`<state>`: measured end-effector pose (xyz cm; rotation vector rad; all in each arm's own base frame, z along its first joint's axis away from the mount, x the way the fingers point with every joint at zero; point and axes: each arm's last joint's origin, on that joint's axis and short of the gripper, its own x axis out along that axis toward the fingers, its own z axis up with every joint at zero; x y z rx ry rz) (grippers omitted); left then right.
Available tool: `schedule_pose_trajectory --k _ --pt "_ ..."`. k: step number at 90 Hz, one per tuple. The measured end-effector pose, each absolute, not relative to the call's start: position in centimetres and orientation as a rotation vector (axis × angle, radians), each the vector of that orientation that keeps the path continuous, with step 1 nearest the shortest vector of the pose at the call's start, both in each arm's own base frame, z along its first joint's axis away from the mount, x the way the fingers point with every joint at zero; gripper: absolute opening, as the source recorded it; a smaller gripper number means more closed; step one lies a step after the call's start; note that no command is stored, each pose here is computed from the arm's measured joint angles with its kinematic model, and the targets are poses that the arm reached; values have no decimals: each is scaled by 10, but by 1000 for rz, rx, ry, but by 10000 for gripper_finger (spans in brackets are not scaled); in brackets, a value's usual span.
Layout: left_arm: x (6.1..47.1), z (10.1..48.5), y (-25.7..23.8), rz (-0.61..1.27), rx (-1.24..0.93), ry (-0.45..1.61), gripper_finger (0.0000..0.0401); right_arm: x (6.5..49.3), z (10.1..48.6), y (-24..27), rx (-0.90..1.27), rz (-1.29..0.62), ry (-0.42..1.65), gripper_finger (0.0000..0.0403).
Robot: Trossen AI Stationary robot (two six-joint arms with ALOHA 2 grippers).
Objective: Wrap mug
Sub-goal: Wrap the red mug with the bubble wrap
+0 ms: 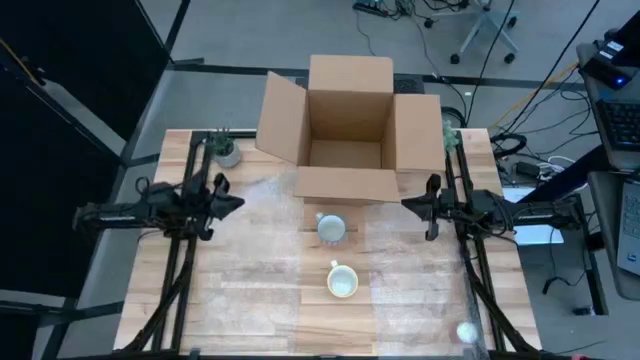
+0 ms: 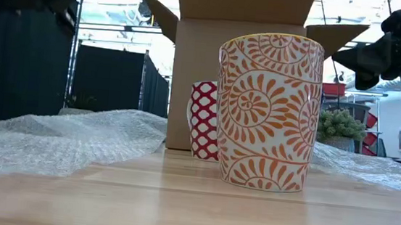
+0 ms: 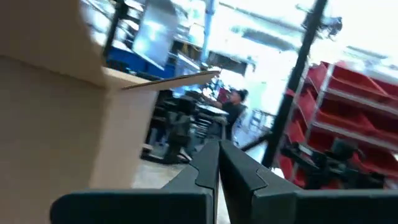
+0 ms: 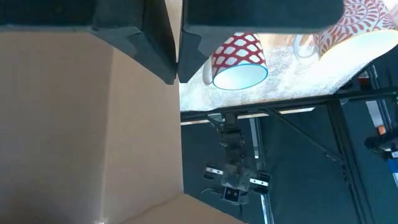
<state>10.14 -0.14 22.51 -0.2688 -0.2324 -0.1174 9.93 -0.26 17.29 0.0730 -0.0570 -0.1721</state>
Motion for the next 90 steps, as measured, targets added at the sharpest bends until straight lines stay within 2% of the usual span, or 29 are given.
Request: schedule_pose_trajectory --k 24,47,63,90 --pt "141 269 -26 -222 -55 -65 0 99 173 -3 73 -172 -57 2" --pt "186 294 -71 -306 -10 131 0 99 173 -3 73 -172 -57 2" --pt "219 298 -111 -246 75 276 0 99 173 -3 73 -172 -57 2" --pt "289 292 -156 -197 424 361 0 99 173 -3 73 -172 -57 2"
